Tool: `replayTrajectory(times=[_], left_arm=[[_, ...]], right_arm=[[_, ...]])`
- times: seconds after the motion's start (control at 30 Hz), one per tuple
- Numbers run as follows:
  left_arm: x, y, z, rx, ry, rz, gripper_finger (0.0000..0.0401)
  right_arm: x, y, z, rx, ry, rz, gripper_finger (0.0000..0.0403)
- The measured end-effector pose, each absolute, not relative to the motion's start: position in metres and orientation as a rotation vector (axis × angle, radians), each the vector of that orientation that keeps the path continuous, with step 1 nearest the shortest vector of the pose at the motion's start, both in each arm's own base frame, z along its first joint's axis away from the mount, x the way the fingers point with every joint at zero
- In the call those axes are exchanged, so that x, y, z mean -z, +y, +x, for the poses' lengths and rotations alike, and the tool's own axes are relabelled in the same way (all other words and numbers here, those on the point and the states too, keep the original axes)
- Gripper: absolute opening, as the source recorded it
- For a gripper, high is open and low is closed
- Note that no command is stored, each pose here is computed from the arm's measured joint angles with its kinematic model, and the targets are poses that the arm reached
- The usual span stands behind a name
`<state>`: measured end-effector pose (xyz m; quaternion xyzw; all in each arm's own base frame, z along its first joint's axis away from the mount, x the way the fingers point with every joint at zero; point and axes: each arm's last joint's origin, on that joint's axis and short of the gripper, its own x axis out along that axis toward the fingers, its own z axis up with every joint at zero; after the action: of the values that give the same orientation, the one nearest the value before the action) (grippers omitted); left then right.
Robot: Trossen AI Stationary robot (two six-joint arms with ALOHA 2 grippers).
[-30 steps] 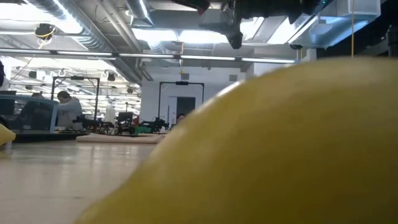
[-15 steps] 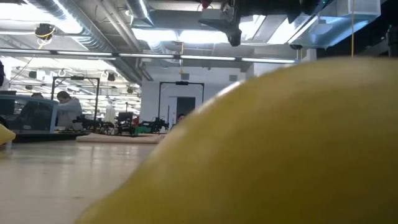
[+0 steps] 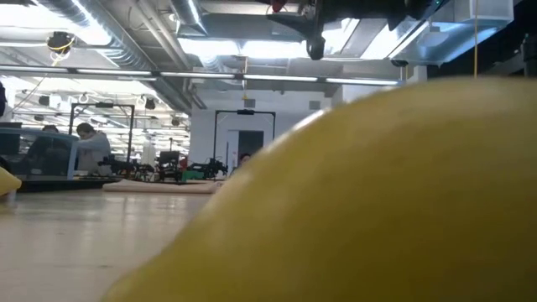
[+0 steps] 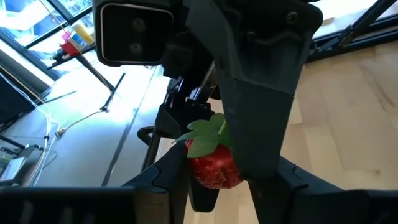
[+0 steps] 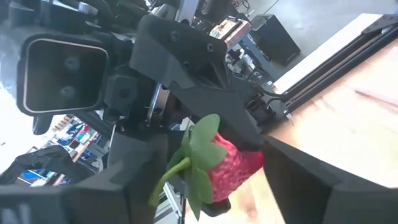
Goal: Pick and placing Produce into tupperware
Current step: Put the strawberry into the transparent bin
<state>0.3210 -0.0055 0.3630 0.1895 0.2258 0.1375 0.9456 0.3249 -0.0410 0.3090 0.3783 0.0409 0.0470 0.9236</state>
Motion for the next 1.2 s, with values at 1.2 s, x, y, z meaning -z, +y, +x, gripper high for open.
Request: replayTrajectory(times=[1.2], left_arm=[[-0.3606, -0.0103, 0.3201, -0.197, 0.475, 0.351, 0.0244]], right_arm=[[-0.3062, -0.041, 0.3251, -0.09, 0.102, 0.751, 0.0165]])
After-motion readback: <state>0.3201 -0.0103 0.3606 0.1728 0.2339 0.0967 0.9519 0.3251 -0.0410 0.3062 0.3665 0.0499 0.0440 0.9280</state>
